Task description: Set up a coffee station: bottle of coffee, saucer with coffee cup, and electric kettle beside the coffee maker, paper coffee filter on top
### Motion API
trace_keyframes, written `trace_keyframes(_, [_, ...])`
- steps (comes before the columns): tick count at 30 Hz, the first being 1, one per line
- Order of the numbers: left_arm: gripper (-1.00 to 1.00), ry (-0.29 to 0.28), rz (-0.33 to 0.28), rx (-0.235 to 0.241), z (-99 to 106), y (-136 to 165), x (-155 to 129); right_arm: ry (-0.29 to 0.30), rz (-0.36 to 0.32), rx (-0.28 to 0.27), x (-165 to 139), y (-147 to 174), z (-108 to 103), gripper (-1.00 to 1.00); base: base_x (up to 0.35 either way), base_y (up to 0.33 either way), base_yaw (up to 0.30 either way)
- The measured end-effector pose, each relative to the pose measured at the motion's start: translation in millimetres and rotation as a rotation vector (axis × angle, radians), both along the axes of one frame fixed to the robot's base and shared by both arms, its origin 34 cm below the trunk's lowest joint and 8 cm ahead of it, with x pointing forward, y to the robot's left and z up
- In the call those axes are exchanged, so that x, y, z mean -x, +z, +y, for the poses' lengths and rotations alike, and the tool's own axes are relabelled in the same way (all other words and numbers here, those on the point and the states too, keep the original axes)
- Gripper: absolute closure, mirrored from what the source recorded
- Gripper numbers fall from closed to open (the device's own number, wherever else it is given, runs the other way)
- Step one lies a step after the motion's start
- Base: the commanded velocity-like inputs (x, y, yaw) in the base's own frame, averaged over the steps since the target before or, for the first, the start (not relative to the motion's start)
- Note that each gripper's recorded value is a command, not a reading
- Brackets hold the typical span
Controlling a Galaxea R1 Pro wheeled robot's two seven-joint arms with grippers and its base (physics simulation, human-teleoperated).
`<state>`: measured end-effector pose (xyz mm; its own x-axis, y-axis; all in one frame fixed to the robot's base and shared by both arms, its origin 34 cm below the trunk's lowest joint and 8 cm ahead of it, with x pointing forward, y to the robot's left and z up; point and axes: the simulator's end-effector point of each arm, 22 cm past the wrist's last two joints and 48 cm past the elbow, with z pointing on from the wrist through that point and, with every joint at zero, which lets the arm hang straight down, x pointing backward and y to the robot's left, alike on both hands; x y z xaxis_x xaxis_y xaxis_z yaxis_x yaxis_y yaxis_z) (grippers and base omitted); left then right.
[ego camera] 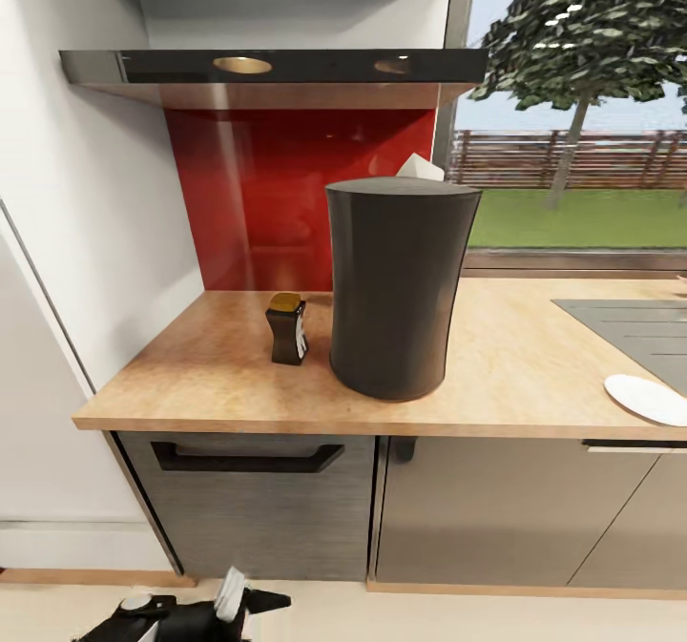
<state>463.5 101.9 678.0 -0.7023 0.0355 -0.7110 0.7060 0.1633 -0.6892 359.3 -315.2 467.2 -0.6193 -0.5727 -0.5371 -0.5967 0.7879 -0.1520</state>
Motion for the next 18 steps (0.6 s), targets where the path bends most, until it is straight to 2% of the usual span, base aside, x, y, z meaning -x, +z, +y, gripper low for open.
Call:
trace_keyframes(4, [-1.0, 0.073, 0.117, -0.06, 31.6, -38.2, 20.9, -0.009, 0.01, 0.026, 4.5, -2.8, -12.7, -1.0, 0.0, 0.0, 0.0])
trace_keyframes(5, [-1.0, 0.113, 0.151, -0.073, 42.4, -47.5, 24.7, -0.011, 0.012, 0.029, 5.1, -3.2, -14.7, -1.0, 0.0, 0.0, 0.0])
trace_keyframes(6, [-1.0, 0.197, 0.198, -0.071, 59.0, -56.1, 24.7, -0.028, 0.012, 0.034, 4.5, -3.4, -19.7, -1.0, 0.0, 0.0, 0.0])
trace_keyframes(7, [-1.0, 0.259, 0.216, -0.052, 68.5, -56.3, 20.3, -0.042, 0.01, 0.036, 3.2, -3.2, -22.5, -1.0, 0.0, 0.0, 0.0])
trace_keyframes(10, [-1.0, 0.343, 0.254, -0.021, 80.1, -59.6, 24.6, -0.065, 0.007, 0.038, 1.2, -2.7, -27.0, -1.0, 0.0, 0.0, 0.0])
trace_keyframes(16, [-1.0, 0.383, 0.285, -0.01, 85.1, -65.0, 34.5, -0.088, 0.014, 0.055, 3.9, -4.2, -38.6, -1.0, 0.0, 0.0, 0.0])
trace_keyframes(18, [-1.0, 0.387, 0.293, -0.011, 85.2, -67.1, 38.8, -0.127, 0.017, 0.064, 5.1, -4.7, -48.7, -1.0, 0.0, 0.0, 0.0])
